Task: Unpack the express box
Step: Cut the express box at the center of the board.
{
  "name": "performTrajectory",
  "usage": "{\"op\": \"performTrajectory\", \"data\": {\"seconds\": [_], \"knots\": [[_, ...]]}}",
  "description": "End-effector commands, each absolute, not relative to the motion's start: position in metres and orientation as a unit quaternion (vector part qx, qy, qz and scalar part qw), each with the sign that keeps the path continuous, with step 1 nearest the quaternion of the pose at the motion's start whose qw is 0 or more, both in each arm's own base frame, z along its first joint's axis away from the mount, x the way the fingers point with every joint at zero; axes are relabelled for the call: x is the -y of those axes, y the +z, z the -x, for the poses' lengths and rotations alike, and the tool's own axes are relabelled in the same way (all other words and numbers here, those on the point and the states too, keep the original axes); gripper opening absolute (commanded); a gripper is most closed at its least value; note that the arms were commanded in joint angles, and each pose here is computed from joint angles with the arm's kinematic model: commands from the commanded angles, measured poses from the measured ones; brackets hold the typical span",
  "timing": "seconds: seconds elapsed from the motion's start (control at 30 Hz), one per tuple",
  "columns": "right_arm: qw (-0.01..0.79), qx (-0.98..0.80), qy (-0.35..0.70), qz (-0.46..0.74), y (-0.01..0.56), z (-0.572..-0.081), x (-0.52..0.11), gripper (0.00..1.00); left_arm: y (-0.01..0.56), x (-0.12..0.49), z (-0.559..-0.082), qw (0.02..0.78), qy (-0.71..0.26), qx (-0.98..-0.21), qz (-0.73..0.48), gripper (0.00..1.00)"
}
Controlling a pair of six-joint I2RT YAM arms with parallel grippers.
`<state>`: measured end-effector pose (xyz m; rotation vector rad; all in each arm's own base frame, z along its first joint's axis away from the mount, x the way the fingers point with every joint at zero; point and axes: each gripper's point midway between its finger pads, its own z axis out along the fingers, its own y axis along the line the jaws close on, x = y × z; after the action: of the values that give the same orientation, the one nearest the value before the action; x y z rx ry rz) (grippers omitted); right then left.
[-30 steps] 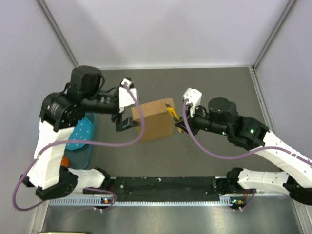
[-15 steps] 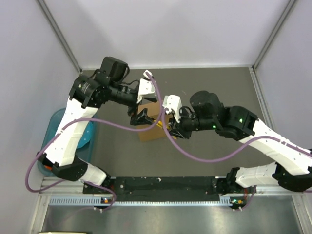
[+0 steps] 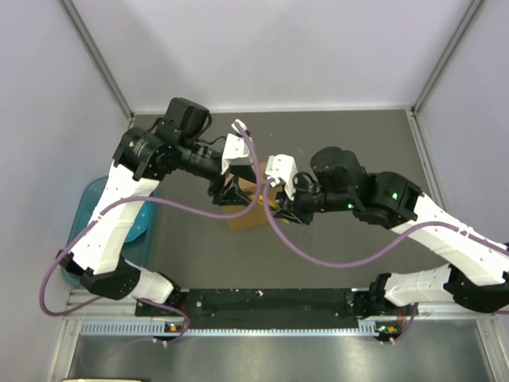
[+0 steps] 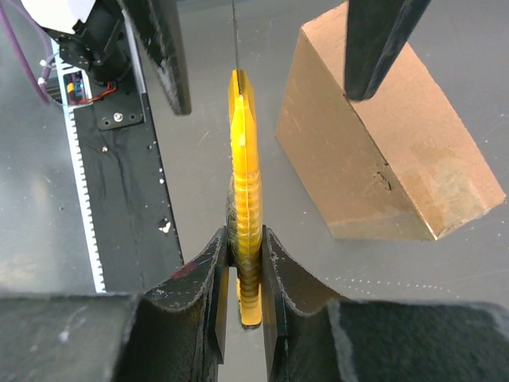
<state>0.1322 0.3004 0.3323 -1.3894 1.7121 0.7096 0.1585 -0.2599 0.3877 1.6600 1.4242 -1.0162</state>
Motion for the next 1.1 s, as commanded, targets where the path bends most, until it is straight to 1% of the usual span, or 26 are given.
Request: {"op": "performTrajectory", "data": {"seconds": [0.0, 0.2, 0.27, 0.33, 0.37, 0.4, 0.43, 0.6, 0.63, 0.7, 0.8, 0.87, 0.9, 0.97, 1.0, 1.07], "knots": [[0.432, -0.659, 0.278, 0.549, 0.357, -0.136, -0.303, 0.0, 0.374, 0.245, -0.116, 0.27, -0.439, -0.584, -0.627, 0.64], [0.433, -0.658, 0.28, 0.549, 0.36, -0.138, -0.307, 0.0, 0.374, 0.247, -0.113, 0.267, -0.444, -0.579, -0.63, 0.65], [0.431, -0.658, 0.28, 0.55, 0.359, -0.139, -0.309, 0.0, 0.373, 0.247, -0.113, 0.266, -0.444, -0.579, -0.631, 0.63], [0.429, -0.658, 0.281, 0.551, 0.358, -0.138, -0.31, 0.0, 0.373, 0.248, -0.113, 0.266, -0.443, -0.577, -0.632, 0.47], [0.428, -0.658, 0.281, 0.552, 0.358, -0.139, -0.311, 0.0, 0.374, 0.248, -0.114, 0.268, -0.443, -0.575, -0.634, 0.42], [0.426, -0.659, 0.281, 0.553, 0.356, -0.138, -0.312, 0.0, 0.375, 0.249, -0.113, 0.268, -0.445, -0.574, -0.633, 0.32], [0.426, -0.659, 0.281, 0.553, 0.356, -0.139, -0.312, 0.0, 0.374, 0.249, -0.114, 0.268, -0.445, -0.574, -0.633, 0.28], [0.426, -0.658, 0.282, 0.553, 0.358, -0.14, -0.315, 0.0, 0.373, 0.253, -0.111, 0.253, -0.461, -0.574, -0.627, 0.21], [0.429, -0.656, 0.282, 0.553, 0.361, -0.14, -0.315, 0.0, 0.373, 0.253, -0.111, 0.253, -0.464, -0.574, -0.626, 0.11], [0.43, -0.655, 0.283, 0.553, 0.362, -0.139, -0.315, 0.0, 0.372, 0.255, -0.111, 0.25, -0.466, -0.572, -0.627, 0.0], [0.442, -0.653, 0.278, 0.549, 0.368, -0.141, -0.311, 0.01, 0.371, 0.257, -0.112, 0.244, -0.475, -0.571, -0.624, 0.0], [0.459, -0.655, 0.269, 0.536, 0.372, -0.146, -0.306, 0.19, 0.373, 0.262, -0.111, 0.24, -0.49, -0.568, -0.616, 0.0], [0.469, -0.654, 0.268, 0.53, 0.376, -0.148, -0.303, 0.33, 0.375, 0.263, -0.111, 0.244, -0.495, -0.566, -0.612, 0.0], [0.5, -0.651, 0.266, 0.505, 0.386, -0.151, -0.293, 0.49, 0.379, 0.269, -0.118, 0.26, -0.503, -0.564, -0.601, 0.0], [0.512, -0.648, 0.268, 0.496, 0.392, -0.149, -0.288, 0.62, 0.384, 0.267, -0.119, 0.278, -0.502, -0.561, -0.597, 0.0], [0.542, -0.642, 0.27, 0.47, 0.405, -0.149, -0.272, 0.75, 0.395, 0.275, -0.134, 0.318, -0.51, -0.553, -0.577, 0.0]]}}
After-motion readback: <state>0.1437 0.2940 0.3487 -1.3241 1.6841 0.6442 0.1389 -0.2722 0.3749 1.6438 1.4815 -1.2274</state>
